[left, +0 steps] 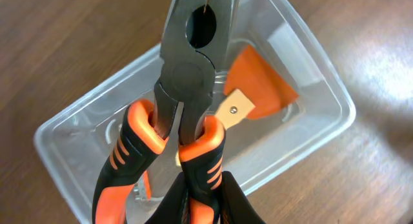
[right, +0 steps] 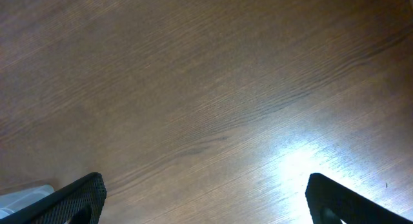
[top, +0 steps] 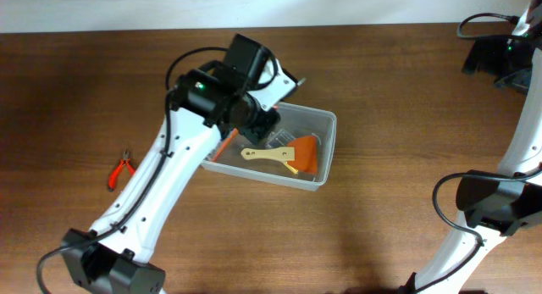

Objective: Pack container
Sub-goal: 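Lift the orange-black pliers and lower them into the container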

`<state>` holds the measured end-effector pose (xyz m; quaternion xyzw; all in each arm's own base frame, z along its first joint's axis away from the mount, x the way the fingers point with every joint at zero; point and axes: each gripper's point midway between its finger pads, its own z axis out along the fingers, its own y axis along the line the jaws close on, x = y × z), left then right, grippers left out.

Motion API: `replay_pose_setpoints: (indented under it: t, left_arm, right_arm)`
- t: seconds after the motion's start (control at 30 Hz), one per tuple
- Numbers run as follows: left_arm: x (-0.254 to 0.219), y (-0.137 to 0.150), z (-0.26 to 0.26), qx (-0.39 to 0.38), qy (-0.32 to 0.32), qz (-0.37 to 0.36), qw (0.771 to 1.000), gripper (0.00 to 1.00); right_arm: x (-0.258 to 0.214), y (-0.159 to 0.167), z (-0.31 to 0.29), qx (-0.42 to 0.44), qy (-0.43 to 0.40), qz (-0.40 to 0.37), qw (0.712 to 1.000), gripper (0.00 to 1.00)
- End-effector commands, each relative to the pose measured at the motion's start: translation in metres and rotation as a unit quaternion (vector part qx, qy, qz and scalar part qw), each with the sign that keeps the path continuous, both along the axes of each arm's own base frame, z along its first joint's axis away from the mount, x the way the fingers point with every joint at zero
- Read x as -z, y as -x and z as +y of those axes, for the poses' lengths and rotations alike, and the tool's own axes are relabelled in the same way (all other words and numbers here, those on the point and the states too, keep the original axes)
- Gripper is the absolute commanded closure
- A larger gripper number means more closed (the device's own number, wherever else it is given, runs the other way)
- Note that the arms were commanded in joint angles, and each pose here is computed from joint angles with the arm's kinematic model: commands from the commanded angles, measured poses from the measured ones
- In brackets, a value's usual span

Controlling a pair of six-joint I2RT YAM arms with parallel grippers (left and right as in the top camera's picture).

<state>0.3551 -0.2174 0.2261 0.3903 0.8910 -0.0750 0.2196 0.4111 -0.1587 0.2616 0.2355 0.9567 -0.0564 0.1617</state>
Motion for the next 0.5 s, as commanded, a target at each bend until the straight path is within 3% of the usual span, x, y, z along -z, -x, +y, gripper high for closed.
replay_pose_setpoints:
  t: [0.0,0.47]
  left_arm:
    - [0.035,0.003,-0.003,0.054,-0.034,0.022,0.998,0.98]
    - [0.156,-0.003,-0.006,0.085,-0.094,0.125,0.984,0.98]
  right_arm:
    - [-0.008,0.001,-0.001,0.005,0.002,-0.012,1.000,0.01]
    - [-0.008,0.001,-0.001,0.005,0.002,-0.012,1.000,0.01]
